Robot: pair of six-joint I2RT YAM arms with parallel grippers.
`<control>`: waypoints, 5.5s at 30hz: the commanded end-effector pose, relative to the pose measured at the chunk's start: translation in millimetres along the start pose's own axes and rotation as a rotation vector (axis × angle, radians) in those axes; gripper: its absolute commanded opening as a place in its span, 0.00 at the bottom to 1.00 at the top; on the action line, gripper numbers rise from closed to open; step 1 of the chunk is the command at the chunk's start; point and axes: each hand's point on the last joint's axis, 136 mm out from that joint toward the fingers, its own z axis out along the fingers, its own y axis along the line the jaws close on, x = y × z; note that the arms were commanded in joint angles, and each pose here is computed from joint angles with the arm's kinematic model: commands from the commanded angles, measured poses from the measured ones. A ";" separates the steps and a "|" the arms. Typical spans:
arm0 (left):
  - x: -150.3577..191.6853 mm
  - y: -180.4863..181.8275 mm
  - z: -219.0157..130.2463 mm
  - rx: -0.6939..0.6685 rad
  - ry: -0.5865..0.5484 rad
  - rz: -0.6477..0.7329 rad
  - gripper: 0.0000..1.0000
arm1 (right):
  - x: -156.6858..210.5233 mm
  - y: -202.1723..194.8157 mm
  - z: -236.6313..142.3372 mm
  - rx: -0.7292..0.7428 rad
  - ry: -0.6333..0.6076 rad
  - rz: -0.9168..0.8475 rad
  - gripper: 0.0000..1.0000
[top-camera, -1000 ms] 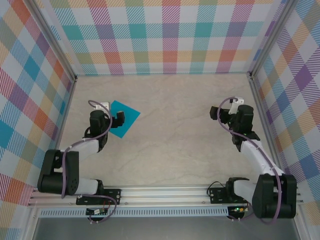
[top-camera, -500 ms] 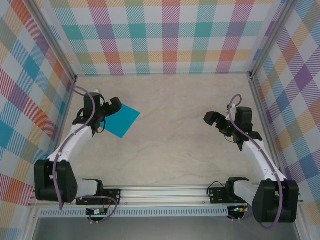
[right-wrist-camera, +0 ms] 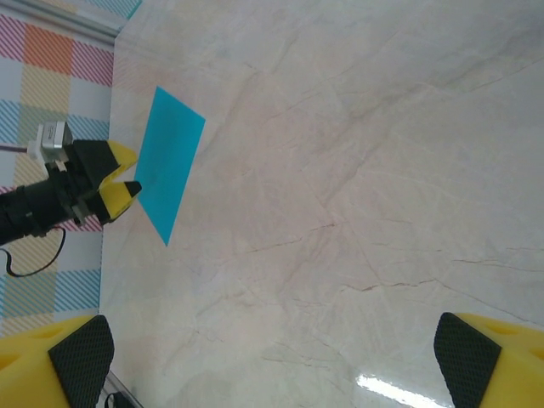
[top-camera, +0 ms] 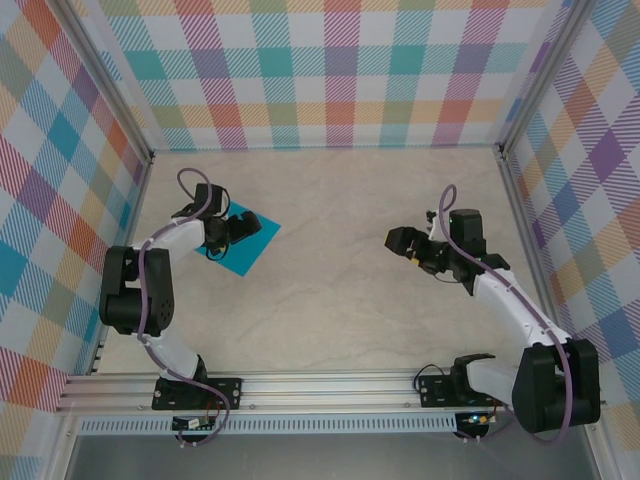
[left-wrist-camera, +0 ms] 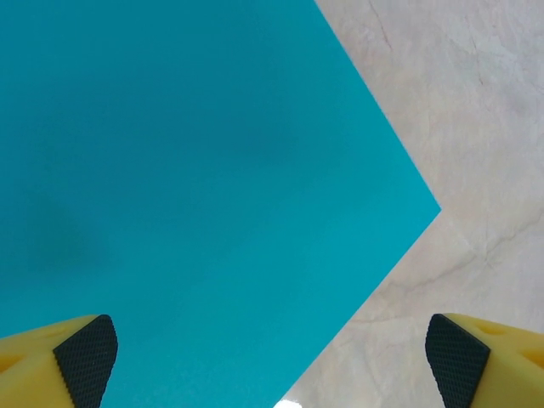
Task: Fold a paper plane with a square sheet of paper (pick it up from the middle)
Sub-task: Move the square sheet of paper to the center of the table.
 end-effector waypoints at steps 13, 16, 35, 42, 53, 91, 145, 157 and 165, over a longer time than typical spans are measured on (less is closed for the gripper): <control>71.5 16.1 19.3 -0.001 0.176 -0.127 0.96 | 25.0 2.6 19.7 -0.009 0.104 0.000 1.00; 82.2 13.6 21.1 0.025 0.181 -0.161 0.96 | 30.6 0.9 22.7 0.006 0.114 0.000 1.00; 146.9 -80.2 -8.4 0.206 0.166 -0.186 0.97 | 53.4 6.3 53.2 0.049 0.200 0.030 0.92; 90.5 -46.5 -78.7 0.056 -0.092 -0.093 1.00 | 59.1 41.5 93.4 0.027 0.253 0.008 0.80; 64.2 36.2 -128.6 -0.061 -0.286 -0.151 1.00 | 87.4 97.5 197.6 0.130 0.381 -0.033 0.68; 90.6 9.6 -163.3 0.174 -0.316 0.035 1.00 | 99.3 14.2 140.2 0.431 0.537 -0.176 0.68; 118.7 7.5 -161.3 0.150 -0.106 0.061 1.00 | 83.4 32.1 109.0 0.278 0.418 -0.165 0.70; 120.1 -6.9 -152.5 0.239 -0.081 0.023 1.00 | 69.6 -8.4 133.5 0.388 0.438 -0.066 0.68; 120.8 -20.9 -117.9 0.302 -0.006 -0.043 1.00 | 68.8 -39.8 144.6 0.378 0.471 -0.011 0.66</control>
